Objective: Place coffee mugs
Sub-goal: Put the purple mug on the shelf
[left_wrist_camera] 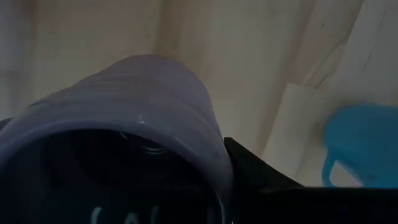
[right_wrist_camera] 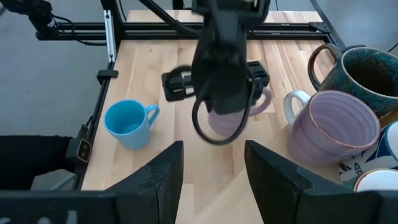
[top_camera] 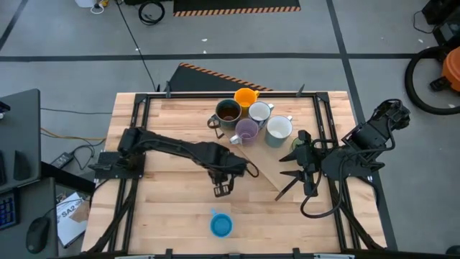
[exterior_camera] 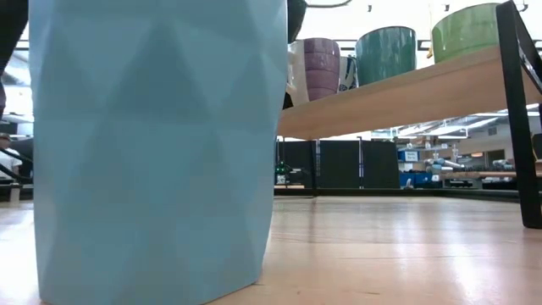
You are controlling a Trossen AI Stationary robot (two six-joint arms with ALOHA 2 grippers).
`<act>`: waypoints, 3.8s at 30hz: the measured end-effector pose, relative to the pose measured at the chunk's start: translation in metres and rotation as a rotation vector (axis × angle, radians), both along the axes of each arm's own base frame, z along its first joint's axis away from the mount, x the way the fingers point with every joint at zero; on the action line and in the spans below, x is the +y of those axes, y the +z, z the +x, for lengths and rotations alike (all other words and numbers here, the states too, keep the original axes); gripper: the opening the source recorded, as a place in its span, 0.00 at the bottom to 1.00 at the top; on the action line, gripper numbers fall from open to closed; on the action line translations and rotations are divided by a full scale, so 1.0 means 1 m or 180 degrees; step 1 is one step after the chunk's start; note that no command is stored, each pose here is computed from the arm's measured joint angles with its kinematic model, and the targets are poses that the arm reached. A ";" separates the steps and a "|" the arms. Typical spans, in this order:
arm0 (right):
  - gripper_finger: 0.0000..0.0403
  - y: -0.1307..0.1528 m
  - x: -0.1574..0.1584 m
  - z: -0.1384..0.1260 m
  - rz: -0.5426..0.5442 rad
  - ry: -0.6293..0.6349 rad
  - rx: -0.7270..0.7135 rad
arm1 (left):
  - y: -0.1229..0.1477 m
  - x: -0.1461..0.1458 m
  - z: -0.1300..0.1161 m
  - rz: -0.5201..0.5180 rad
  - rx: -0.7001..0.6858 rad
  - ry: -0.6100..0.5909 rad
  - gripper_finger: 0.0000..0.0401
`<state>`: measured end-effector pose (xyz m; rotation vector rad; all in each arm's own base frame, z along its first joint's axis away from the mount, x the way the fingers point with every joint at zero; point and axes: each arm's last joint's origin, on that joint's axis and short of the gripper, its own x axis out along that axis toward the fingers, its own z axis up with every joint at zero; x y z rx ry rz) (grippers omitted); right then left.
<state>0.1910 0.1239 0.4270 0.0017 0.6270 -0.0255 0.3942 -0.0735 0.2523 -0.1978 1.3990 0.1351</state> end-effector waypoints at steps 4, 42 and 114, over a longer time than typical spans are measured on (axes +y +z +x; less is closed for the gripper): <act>0.44 0.000 0.000 0.000 -0.0021 0.0014 -0.0001 | -0.015 0.003 0.006 -0.0111 0.0142 0.0077 0.08; 0.44 0.001 0.000 0.001 -0.0075 0.0056 -0.0038 | -0.004 -0.007 0.030 -0.0542 -0.0221 0.0129 0.46; 0.44 0.003 0.001 0.002 0.0002 -0.0038 -0.0120 | -0.043 0.041 -0.057 -0.0259 -0.1034 -0.1916 0.20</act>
